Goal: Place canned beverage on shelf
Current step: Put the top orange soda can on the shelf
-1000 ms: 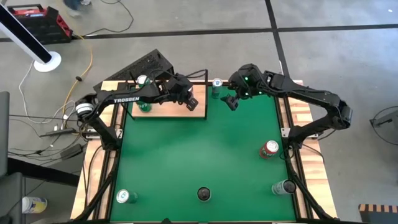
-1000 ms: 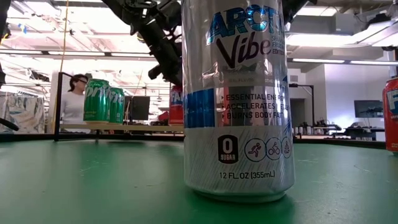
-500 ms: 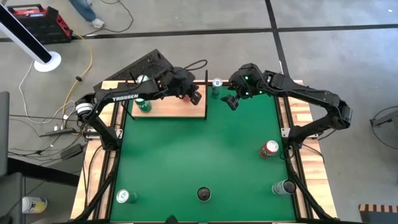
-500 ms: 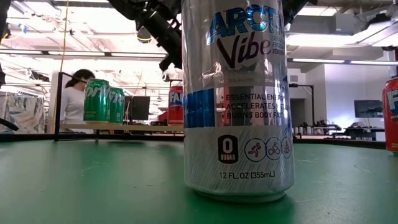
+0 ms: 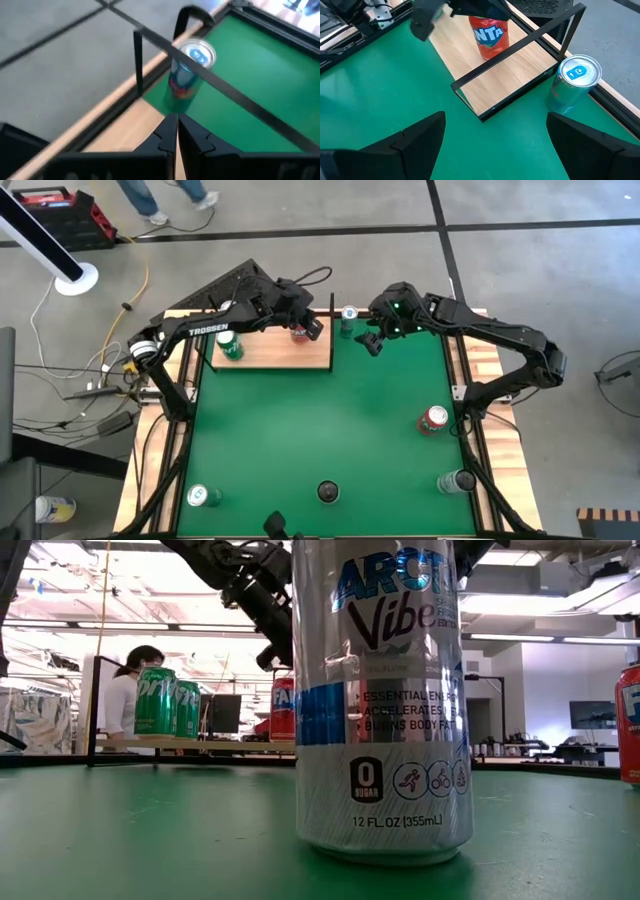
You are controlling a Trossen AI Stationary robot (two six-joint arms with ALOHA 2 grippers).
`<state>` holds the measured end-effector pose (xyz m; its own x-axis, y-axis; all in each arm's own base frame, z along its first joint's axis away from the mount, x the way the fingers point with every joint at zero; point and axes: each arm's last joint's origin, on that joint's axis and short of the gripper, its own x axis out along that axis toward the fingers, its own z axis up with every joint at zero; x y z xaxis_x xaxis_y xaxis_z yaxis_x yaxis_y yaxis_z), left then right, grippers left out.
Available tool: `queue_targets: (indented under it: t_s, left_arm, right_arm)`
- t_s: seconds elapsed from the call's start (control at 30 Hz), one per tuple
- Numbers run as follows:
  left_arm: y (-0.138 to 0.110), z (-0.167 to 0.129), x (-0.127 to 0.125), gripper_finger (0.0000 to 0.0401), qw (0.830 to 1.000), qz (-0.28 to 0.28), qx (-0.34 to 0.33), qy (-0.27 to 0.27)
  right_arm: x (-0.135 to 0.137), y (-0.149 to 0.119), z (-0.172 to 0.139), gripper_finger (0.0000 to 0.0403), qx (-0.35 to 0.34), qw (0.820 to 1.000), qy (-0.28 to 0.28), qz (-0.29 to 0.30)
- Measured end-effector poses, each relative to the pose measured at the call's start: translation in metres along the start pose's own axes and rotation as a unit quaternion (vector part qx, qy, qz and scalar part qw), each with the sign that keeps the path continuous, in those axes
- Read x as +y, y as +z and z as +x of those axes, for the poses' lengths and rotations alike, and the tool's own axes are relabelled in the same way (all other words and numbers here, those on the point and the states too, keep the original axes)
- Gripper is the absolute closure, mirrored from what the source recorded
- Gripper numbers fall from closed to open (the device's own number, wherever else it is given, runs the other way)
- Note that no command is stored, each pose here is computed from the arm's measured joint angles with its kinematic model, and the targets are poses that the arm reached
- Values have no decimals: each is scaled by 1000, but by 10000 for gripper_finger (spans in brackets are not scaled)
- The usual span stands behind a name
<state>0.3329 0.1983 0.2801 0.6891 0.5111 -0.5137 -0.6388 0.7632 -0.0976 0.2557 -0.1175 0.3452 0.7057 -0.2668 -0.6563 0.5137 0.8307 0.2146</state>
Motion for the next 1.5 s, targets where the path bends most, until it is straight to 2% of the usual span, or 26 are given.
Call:
queue_targets:
  t_s: [0.37,0.6,0.97,1.5]
  left_arm:
    - [-8,0,3,401,998,31,39,32]
    - [-9,-1,5,401,998,25,42,47]
    - [-18,-2,9,401,992,40,88,78]
    - [-21,-5,25,401,987,21,119,105]
  right_arm:
    - [7,-1,0,33,0,1000,9,0]
    - [7,-1,1,33,1,1000,8,5]
    - [7,-1,1,33,-3,1000,9,4]
    - [7,0,1,33,-6,1000,8,4]
